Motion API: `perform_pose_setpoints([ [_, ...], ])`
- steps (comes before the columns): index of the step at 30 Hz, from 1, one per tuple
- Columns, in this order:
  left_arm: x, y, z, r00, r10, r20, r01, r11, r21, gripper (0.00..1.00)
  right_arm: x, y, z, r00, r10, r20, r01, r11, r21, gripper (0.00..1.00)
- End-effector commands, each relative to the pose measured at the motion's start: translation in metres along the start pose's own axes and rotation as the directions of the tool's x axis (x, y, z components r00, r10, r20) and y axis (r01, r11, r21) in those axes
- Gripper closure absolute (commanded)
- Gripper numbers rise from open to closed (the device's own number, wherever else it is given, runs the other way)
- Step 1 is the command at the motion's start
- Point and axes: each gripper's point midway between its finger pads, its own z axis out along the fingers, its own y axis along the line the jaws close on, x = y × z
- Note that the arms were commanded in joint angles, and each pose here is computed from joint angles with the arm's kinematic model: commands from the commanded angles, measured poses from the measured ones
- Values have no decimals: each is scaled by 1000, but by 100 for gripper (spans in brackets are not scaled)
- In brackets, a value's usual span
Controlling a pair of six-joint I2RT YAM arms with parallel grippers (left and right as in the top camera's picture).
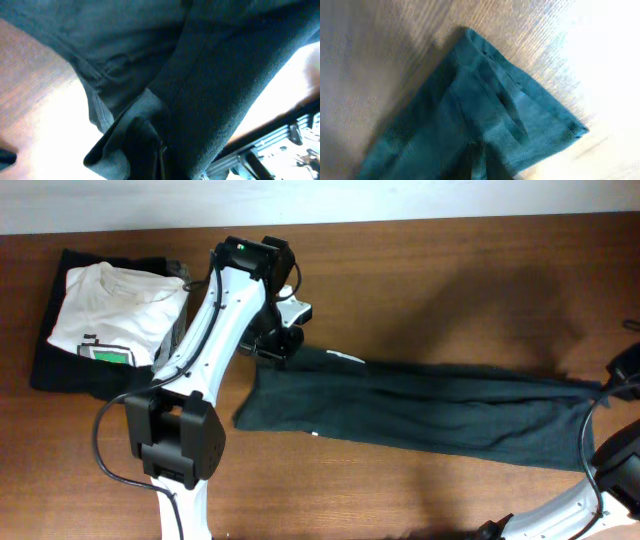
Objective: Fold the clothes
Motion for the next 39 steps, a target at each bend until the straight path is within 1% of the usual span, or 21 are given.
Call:
perform_pose_setpoints([
  [1, -3, 7, 0, 1000, -4, 19, 5, 999, -40, 69, -2, -10, -11, 1000, 7, 31, -9, 999, 52, 52],
  [3, -1, 24, -1, 1000, -5, 7, 6, 990, -138, 59, -4, -12, -11, 999, 7, 43, -10, 998, 67, 51],
  [6, -3, 35, -3, 1000, -8, 11, 10, 981, -193, 52, -7, -6, -11, 999, 5, 50, -7, 999, 32, 49],
  [7, -6, 39, -4, 1000, -14, 27, 19, 980, -196, 49, -6, 6, -11, 999, 1, 45, 0, 999, -34, 49],
  [8, -14, 50, -7, 994, -69, 80, 83, 977, -196, 43, -6, 25, -12, 997, -67, 46, 73, 988, -134, 49],
  [10, -24, 60, -7, 983, -116, 141, 138, 978, -158, 41, -3, 51, -16, 983, -174, 65, 185, 949, -255, 49],
  [11, -30, 62, -4, 977, -133, 168, 152, 983, -104, 41, -1, 59, -16, 978, -197, 70, 208, 939, -273, 49],
  [17, -43, 74, 37, 959, -185, 214, 180, 983, 46, 41, 4, 77, -12, 964, -253, 77, 264, 929, -261, 46],
  [19, -52, 79, 56, 951, -177, 252, 171, 984, 46, 43, 3, 80, -12, 962, -259, 84, 272, 926, -261, 46],
  [21, -59, 83, 67, 944, -169, 284, 163, 986, 44, 57, 2, 78, -12, 962, -259, 87, 272, 930, -247, 46],
  [22, -61, 85, 74, 940, -166, 297, 161, 986, 39, 69, 0, 74, -11, 964, -251, 90, 265, 938, -223, 46],
  [23, -62, 87, 78, 939, -164, 303, 161, 986, 36, 78, -2, 70, -10, 965, -248, 91, 261, 945, -199, 46],
  [24, -61, 93, 83, 938, -167, 305, 171, 985, 13, 96, -3, 67, -9, 964, -247, 93, 261, 948, -181, 46],
  [25, -57, 103, 85, 938, -173, 300, 190, 981, -28, 100, -4, 67, -9, 963, -248, 100, 263, 948, -178, 46],
  [26, -54, 113, 85, 937, -181, 297, 209, 976, -64, 100, -7, 67, -9, 962, -249, 110, 265, 949, -171, 46],
  [28, -47, 133, 82, 931, -211, 298, 251, 962, -103, 100, -19, 61, -7, 957, -251, 146, 269, 955, -122, 39],
  [31, -39, 155, 78, 913, -267, 309, 306, 948, -85, 100, -28, 48, 6, 969, -205, 139, 214, 976, -52, 38],
  [32, -39, 155, 77, 906, -282, 314, 311, 950, -43, 96, -27, 38, 15, 979, -172, 110, 174, 985, -7, 37],
  [33, -40, 152, 77, 903, -288, 318, 305, 952, -4, 87, -26, 30, 24, 985, -153, 81, 151, 988, 27, 37],
  [36, -46, 136, 73, 899, -291, 327, 274, 957, 98, 82, -11, 23, 40, 990, -139, -14, 140, 989, 45, 38],
  [39, -57, 111, 61, 901, -242, 361, 172, 962, 214, 79, 10, 12, 49, 985, -122, -118, 132, 988, 77, 54],
])
